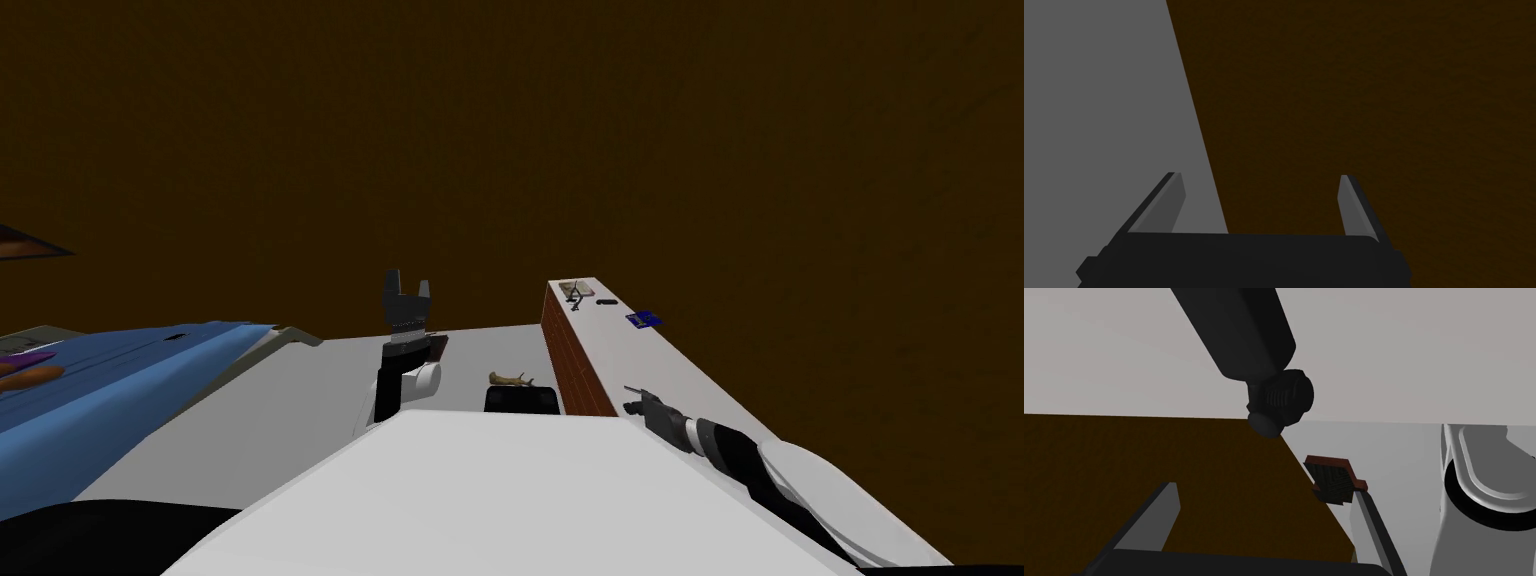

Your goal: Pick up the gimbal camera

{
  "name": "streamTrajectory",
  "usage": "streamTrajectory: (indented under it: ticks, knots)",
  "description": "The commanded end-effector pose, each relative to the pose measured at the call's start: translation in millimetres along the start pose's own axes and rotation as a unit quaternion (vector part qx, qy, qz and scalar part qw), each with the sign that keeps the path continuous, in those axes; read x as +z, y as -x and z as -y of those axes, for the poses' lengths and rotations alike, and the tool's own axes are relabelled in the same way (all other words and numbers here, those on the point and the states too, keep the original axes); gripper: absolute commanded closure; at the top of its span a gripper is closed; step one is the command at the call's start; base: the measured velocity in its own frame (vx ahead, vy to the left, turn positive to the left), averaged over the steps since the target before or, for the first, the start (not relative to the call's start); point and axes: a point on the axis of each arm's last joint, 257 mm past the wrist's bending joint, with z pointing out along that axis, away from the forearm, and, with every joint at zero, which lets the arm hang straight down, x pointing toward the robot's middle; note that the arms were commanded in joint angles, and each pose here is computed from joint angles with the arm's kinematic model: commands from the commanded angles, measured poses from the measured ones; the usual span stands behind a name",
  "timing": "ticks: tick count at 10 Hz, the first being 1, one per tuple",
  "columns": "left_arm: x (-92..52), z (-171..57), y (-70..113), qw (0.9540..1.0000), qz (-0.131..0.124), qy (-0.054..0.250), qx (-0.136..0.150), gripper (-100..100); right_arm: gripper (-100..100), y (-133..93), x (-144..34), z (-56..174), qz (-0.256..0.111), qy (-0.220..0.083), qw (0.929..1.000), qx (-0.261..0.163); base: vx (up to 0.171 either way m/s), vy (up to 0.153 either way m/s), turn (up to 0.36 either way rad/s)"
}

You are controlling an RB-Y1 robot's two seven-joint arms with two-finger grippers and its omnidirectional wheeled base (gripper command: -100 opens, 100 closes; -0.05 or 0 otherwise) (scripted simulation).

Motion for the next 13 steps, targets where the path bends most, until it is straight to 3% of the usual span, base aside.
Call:
streamTrajectory:
  ticks: [1, 2, 4, 5, 6, 7, 10, 13]
  knots:
    - [0.0, 0, 0.0, 1.0, 0.0, 0.0, 0.0, 0, -100, -20, -7.6, -16, -0.027, 0.03, 0.9989, -0.022, 0.084, 0.028, 0.045]
    - [0.0, 0, 0.0, 1.0, 0.0, 0.0, 0.0, 0, -100, -22, -7.8, -17, -0.03, 0.032, 0.9988, -0.024, 0.077, 0.015, 0.014]
    - [0.0, 0, 0.0, 1.0, 0.0, 0.0, 0.0, 0, -100, -56, -23.8, -40, -0.068, 0.081, 0.9928, -0.056, 0.099, 0.01, 0.036]
    - [0.0, 0, 0.0, 1.0, 0.0, 0.0, 0.0, 0, -100, -59, -24.4, -42, -0.073, 0.084, 0.992, -0.059, 0.103, 0.01, 0.031]
    - [0.0, 0, 0.0, 1.0, 0.0, 0.0, 0.0, 0, -100, -75, -33.9, -52, -0.091, 0.109, 0.9871, -0.075, 0.093, 0.015, 0.034]
    - [0.0, 0, 0.0, 1.0, 0.0, 0.0, 0.0, 0, -100, -75, -33.9, -52, -0.091, 0.109, 0.9871, -0.075, 0.069, 0.008, 0.018]
    - [0.0, 0, 0.0, 1.0, 0.0, 0.0, 0.0, 0, -100, -114, -62.0, -77, -0.133, 0.171, 0.9699, -0.11, 0.091, 0.015, 0.038]
    - [0.0, 0, 0.0, 1.0, 0.0, 0.0, 0.0, 0, -100, -137, -82.4, -91, -0.157, 0.21, 0.9561, -0.13, 0.1, 0.01, 0.027]
